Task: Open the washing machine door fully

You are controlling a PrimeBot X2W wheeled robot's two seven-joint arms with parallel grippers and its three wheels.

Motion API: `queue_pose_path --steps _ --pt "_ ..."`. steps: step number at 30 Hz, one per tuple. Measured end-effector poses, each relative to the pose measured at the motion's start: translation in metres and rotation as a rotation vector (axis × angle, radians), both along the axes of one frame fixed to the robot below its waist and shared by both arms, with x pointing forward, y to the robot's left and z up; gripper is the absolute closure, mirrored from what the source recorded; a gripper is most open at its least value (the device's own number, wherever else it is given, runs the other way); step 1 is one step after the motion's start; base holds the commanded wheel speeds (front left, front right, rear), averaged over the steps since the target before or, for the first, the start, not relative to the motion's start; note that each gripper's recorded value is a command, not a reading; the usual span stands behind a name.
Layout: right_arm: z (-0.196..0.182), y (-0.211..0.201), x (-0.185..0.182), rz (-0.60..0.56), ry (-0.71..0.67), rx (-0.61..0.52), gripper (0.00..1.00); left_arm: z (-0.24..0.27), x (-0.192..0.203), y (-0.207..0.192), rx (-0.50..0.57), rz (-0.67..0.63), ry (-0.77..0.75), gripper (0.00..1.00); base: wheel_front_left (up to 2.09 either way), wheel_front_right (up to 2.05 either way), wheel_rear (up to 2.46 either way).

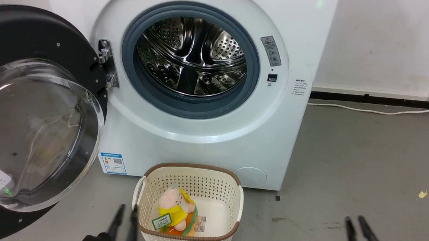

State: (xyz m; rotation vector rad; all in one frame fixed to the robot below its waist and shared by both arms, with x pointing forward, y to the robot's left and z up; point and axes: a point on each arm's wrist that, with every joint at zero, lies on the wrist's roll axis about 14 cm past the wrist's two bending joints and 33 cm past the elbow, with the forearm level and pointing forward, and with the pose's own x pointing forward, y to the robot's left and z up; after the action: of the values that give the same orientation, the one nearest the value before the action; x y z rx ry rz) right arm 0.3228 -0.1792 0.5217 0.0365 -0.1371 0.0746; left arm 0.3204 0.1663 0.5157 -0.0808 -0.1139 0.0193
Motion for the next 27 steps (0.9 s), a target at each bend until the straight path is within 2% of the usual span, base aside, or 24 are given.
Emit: queue_pose_path --steps 27 --pt "-0.0039 0.0029 0.0074 0.009 0.041 -0.01 1.0 -0.0031 0.0071 0.0027 0.018 -0.004 0.037 1.0 0.0 0.0 0.0"
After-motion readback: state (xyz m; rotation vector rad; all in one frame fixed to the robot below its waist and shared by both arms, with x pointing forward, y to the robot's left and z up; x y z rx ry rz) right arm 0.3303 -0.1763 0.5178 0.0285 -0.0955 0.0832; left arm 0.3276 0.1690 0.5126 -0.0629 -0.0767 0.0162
